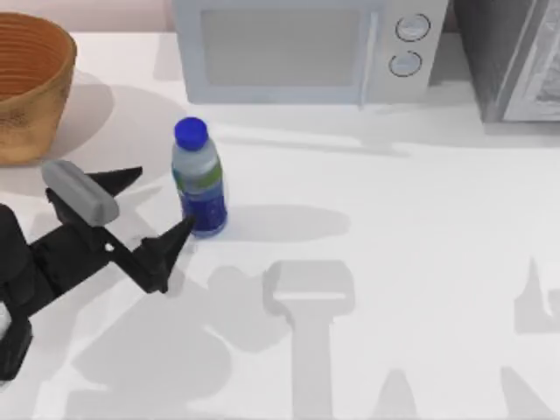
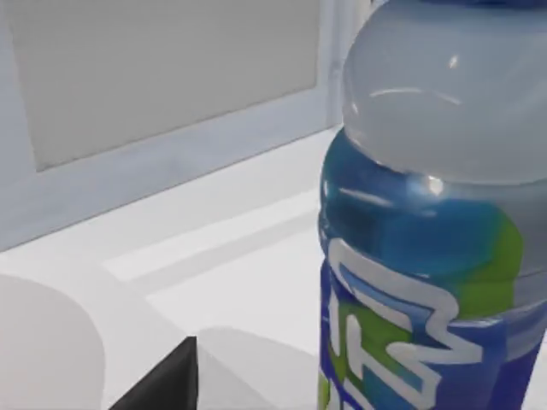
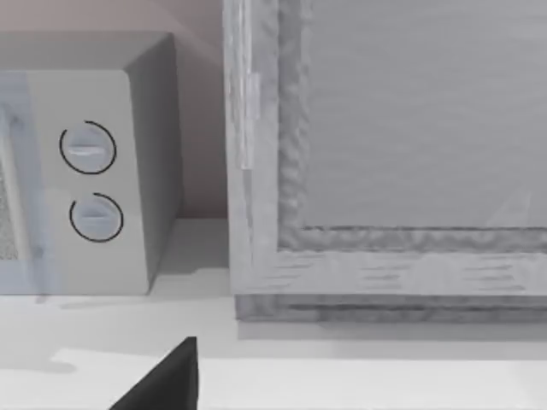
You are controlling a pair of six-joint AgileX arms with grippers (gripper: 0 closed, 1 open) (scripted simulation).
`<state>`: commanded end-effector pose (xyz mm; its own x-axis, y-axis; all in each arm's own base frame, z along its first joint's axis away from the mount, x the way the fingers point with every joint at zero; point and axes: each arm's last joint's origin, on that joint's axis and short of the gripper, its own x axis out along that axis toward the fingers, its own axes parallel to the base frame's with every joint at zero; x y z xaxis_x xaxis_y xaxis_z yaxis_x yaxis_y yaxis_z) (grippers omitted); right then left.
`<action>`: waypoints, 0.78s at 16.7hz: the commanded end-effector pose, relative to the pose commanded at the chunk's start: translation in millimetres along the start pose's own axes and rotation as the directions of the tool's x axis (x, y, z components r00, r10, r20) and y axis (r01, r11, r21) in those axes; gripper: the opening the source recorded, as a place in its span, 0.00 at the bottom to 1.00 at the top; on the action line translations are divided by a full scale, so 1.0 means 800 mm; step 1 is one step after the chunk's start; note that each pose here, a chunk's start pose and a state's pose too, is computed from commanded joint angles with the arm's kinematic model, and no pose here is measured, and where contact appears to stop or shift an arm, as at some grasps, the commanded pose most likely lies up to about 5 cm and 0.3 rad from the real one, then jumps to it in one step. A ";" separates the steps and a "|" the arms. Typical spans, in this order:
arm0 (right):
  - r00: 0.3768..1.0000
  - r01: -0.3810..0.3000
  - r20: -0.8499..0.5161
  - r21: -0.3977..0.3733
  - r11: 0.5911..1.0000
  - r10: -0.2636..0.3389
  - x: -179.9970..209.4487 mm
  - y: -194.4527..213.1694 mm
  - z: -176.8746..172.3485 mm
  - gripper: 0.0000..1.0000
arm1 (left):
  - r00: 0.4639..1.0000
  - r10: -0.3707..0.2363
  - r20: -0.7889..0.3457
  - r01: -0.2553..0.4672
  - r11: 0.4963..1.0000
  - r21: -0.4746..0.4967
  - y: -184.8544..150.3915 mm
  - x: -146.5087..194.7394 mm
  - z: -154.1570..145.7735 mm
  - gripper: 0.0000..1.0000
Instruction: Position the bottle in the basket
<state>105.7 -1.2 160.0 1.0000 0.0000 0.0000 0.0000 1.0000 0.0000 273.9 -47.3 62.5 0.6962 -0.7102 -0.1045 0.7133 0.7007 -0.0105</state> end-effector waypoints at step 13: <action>1.000 0.000 0.000 0.000 1.000 0.000 0.000 0.000 0.000 1.00 | 1.000 -0.012 0.000 0.012 1.000 0.001 0.002 0.045 -0.006 1.00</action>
<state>105.7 -1.2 160.0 1.0000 0.0000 0.0000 0.0000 1.0000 0.0000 300.1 -71.3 53.7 0.6875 -0.7186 -0.1043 0.7218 0.6921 -0.0104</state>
